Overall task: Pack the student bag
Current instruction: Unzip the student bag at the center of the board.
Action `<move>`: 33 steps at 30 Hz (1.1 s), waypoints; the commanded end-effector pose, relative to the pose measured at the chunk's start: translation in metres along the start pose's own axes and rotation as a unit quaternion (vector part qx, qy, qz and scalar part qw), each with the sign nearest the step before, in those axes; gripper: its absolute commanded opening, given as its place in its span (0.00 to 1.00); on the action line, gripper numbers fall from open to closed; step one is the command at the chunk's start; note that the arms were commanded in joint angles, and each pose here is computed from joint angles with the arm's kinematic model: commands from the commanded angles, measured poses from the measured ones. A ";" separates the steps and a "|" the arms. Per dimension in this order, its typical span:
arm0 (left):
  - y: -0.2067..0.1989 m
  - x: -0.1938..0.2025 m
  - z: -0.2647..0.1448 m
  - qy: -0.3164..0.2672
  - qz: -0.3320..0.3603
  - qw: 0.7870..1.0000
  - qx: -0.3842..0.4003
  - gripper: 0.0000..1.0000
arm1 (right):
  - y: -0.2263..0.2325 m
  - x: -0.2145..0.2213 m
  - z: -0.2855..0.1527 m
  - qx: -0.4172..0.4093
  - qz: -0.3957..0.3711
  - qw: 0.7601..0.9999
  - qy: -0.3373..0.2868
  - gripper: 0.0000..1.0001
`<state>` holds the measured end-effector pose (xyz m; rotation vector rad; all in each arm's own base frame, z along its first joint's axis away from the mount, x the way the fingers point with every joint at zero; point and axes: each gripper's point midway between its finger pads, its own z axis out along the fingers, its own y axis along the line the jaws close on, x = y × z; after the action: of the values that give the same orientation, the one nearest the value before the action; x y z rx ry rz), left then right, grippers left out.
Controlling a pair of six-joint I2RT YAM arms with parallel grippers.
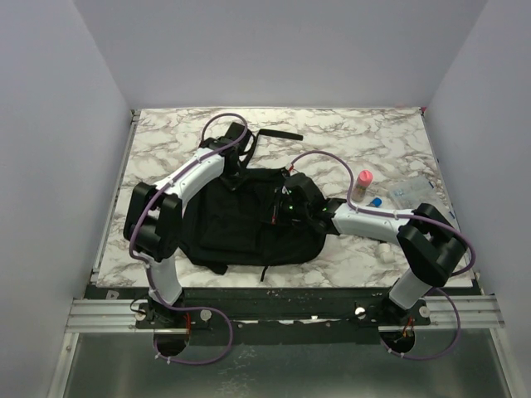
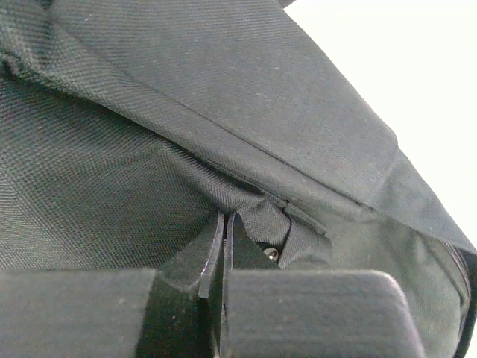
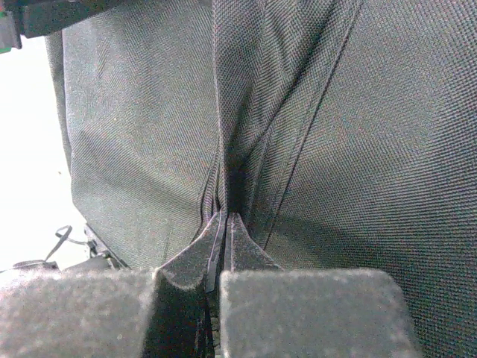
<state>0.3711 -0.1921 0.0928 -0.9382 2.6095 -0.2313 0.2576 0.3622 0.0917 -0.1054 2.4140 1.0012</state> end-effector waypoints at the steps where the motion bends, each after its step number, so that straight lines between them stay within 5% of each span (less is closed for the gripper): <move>1: -0.020 0.006 -0.032 0.002 0.078 0.993 0.085 0.00 | 0.012 0.004 -0.010 -0.022 0.033 0.999 0.032 0.03; 5: -0.020 0.024 -0.039 0.030 0.094 0.986 0.135 0.00 | 0.016 -0.012 -0.007 -0.011 0.022 0.999 0.020 0.21; 12: -0.016 0.041 -0.047 0.050 0.104 0.977 0.181 0.00 | 0.009 -0.047 0.000 0.038 0.005 0.999 -0.005 0.38; 25: -0.010 0.050 -0.059 0.064 0.094 0.974 0.194 0.00 | -0.024 -0.054 0.006 0.129 -0.023 0.991 -0.011 0.42; 28: -0.010 0.051 -0.062 0.064 0.094 0.973 0.199 0.00 | -0.025 -0.054 0.007 0.132 -0.026 0.991 -0.010 0.33; 32: -0.006 0.054 -0.060 0.067 0.091 0.975 0.192 0.00 | -0.030 -0.062 0.007 0.157 -0.022 0.987 -0.023 0.02; 33: -0.003 0.054 -0.059 0.067 0.089 0.976 0.187 0.00 | -0.029 -0.066 0.005 0.161 -0.024 0.986 -0.029 0.00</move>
<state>0.3238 -0.2268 0.1283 -0.5721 2.6091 -0.7057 0.3095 0.3503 0.1028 -0.0609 2.4826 0.7144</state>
